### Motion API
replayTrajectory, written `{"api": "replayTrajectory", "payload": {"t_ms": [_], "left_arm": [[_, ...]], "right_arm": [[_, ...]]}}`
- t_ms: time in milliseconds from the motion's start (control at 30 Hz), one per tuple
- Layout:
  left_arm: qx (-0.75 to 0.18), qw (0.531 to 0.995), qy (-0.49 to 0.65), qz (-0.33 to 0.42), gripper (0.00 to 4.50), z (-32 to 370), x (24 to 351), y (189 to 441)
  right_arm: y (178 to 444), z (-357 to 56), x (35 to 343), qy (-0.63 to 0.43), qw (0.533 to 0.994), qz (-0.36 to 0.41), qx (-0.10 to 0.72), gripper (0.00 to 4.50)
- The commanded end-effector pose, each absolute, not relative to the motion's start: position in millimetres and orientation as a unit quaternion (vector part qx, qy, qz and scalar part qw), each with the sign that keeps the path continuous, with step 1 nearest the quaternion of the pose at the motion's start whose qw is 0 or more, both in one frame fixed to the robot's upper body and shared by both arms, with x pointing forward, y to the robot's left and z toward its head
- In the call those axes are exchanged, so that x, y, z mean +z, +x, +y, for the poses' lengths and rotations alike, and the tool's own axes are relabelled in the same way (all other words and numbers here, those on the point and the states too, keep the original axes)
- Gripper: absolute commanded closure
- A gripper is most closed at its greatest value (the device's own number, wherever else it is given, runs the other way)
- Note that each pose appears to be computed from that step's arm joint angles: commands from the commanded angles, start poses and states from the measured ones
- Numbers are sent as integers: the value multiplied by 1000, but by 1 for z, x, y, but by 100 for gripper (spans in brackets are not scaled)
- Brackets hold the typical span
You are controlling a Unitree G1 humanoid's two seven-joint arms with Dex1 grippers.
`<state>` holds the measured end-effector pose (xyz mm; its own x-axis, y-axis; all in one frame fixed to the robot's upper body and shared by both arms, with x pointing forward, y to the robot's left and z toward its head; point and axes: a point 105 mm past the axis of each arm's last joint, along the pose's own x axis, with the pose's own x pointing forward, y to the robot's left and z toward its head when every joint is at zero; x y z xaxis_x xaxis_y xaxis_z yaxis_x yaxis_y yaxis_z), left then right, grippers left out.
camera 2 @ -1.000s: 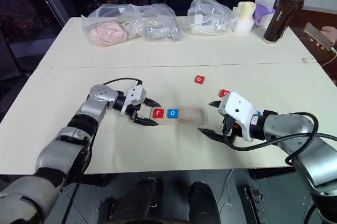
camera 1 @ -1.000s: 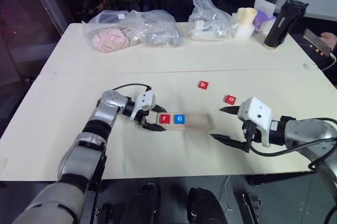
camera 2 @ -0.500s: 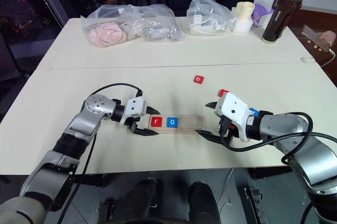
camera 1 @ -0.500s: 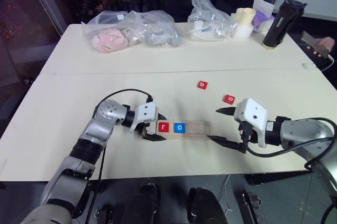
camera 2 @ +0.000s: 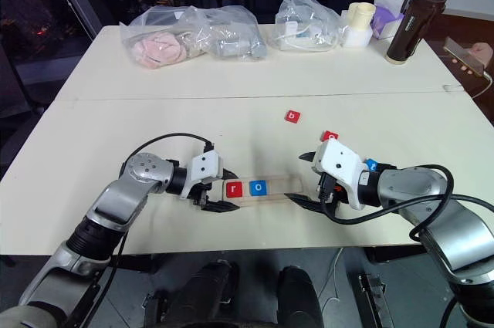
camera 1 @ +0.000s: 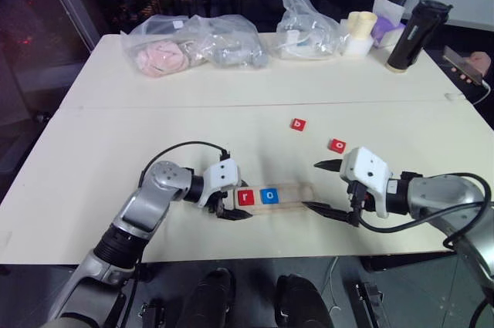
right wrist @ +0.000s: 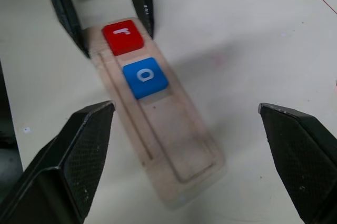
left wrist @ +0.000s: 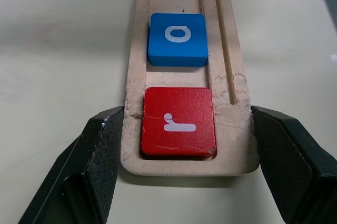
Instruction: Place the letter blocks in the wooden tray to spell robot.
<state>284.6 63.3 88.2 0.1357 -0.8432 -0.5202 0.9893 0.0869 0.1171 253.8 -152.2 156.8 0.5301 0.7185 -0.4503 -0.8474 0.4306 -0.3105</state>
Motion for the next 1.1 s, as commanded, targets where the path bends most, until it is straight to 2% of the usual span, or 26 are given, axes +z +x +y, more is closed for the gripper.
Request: {"api": "replayTrajectory", "payload": {"t_ms": [33,500,567,600,833,1100], "left_arm": [[-645,711,224,168,137,59,83,279],[-621,735,218,165,137,62,67,280],[-620,735,214,170,32,64,63,277],[-620,735,215,173,5,65,61,276],[-618,734,229,165,5,71,59,277],[-592,760,241,114,5,82,83,294]], "right_arm": [[254,-151,164,-266,835,110,469,0],[253,-151,164,-266,837,111,465,0],[253,-151,164,-267,837,111,466,0],[253,-151,164,-266,837,111,465,0],[255,-150,165,-267,836,110,467,0],[267,-144,172,-253,847,88,459,0]]}}
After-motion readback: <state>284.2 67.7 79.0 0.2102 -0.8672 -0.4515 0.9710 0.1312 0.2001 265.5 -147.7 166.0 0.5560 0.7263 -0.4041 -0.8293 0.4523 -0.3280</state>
